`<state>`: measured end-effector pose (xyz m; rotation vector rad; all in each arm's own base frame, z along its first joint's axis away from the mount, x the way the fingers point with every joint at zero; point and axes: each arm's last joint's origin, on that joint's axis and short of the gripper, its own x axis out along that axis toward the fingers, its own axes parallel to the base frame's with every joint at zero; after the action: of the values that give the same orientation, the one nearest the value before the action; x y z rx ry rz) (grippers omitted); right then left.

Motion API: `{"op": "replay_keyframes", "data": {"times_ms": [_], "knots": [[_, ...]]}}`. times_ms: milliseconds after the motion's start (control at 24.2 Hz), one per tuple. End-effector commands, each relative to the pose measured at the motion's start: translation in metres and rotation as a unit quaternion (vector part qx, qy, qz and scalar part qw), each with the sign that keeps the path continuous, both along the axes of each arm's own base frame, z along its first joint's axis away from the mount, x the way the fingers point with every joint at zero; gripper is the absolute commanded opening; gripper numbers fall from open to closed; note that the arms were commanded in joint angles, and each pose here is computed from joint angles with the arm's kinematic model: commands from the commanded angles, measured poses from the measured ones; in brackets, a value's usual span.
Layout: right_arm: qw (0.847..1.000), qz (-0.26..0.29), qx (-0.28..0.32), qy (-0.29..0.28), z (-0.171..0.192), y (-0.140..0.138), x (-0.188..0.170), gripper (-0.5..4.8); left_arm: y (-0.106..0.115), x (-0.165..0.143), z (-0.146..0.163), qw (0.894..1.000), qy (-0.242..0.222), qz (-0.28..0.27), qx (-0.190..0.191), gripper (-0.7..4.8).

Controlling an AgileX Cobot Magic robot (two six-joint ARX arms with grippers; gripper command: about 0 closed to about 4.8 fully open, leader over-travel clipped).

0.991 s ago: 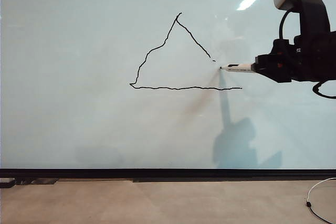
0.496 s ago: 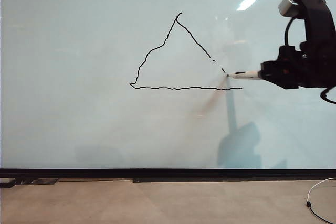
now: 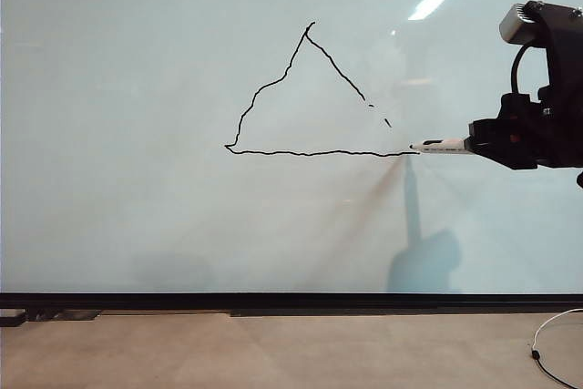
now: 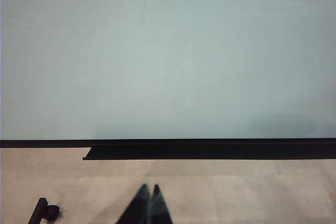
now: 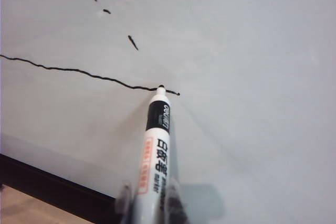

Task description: Pick up the pen on the shelf to the right of the whiteboard and draw a triangle.

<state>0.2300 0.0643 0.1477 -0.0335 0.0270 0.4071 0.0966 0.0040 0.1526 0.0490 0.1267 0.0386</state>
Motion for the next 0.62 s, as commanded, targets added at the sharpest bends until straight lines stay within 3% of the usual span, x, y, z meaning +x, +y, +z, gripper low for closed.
{"op": "replay_keyframes", "data": {"times_ms": [41, 619], "knots": [[1.0, -0.009, 0.008, -0.008, 0.002, -0.003, 0.001, -0.05, 0.0, 0.0, 0.002, 1.0, -0.007, -0.002, 0.0, -0.05], [1.0, -0.009, 0.012, -0.013, 0.004, -0.003, 0.012, -0.05, 0.0, 0.0, 0.002, 1.0, -0.008, -0.002, 0.0, -0.05]]}}
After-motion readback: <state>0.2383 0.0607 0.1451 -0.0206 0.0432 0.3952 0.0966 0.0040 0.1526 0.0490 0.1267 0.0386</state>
